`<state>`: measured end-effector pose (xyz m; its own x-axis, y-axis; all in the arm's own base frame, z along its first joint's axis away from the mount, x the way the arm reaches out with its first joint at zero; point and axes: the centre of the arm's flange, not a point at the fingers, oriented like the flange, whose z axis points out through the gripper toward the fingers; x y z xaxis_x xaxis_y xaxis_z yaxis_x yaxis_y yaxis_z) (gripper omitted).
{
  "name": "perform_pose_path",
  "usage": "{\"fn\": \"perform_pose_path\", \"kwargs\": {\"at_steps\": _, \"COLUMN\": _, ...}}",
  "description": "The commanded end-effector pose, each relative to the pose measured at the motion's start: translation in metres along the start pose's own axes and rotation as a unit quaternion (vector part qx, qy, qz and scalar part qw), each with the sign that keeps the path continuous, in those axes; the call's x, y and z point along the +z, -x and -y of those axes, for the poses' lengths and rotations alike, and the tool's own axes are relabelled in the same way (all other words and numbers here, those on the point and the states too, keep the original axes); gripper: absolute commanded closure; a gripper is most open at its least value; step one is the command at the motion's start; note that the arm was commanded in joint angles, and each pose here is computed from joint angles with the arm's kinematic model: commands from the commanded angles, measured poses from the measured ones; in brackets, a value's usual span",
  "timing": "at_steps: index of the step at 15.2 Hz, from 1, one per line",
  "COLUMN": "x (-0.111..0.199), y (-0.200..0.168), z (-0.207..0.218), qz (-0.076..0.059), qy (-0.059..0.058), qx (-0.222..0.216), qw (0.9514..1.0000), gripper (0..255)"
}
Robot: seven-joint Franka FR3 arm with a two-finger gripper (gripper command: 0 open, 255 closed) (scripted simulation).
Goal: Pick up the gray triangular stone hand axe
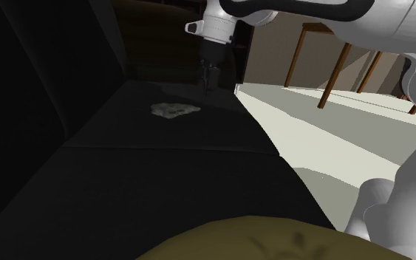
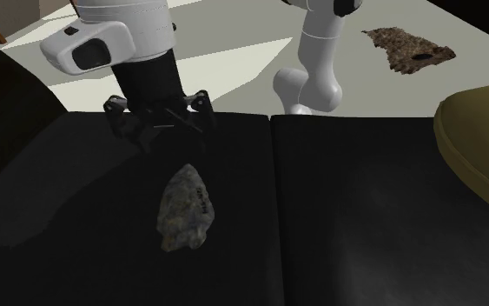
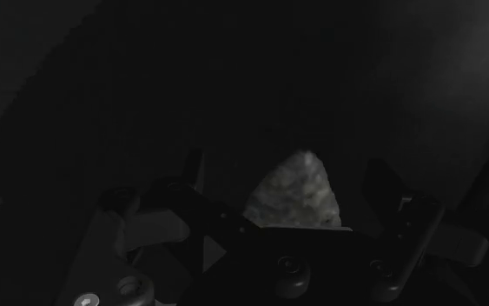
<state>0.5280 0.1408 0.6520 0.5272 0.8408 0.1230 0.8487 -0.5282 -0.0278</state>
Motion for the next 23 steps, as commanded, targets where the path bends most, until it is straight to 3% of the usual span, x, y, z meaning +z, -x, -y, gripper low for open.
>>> {"fn": "perform_pose_path", "kwargs": {"at_steps": 1, "x": -0.004, "y": -0.026, "z": 0.003, "qz": -0.004, "qy": -0.008, "qx": -0.051, "qw": 0.9986, "gripper": 0}}
{"fn": "perform_pose_path", "kwargs": {"at_steps": 3, "x": -0.006, "y": -0.045, "z": 0.009, "qz": -0.007, "qy": -0.014, "qx": -0.091, "qw": 0.9958, "gripper": 0}}
{"fn": "perform_pose_path", "kwargs": {"at_steps": 12, "x": 0.034, "y": -0.040, "z": 0.008, "qz": -0.007, "qy": -0.014, "qx": -0.091, "qw": 0.9958, "gripper": 0}}
{"fn": "perform_pose_path", "kwargs": {"at_steps": 13, "x": 0.033, "y": -0.041, "z": 0.009, "qz": -0.007, "qy": -0.014, "qx": -0.091, "qw": 0.9958, "gripper": 255}}
{"fn": "perform_pose_path", "kwargs": {"at_steps": 23, "x": 0.028, "y": -0.041, "z": 0.008, "qz": -0.007, "qy": -0.014, "qx": -0.091, "qw": 0.9958, "gripper": 255}}
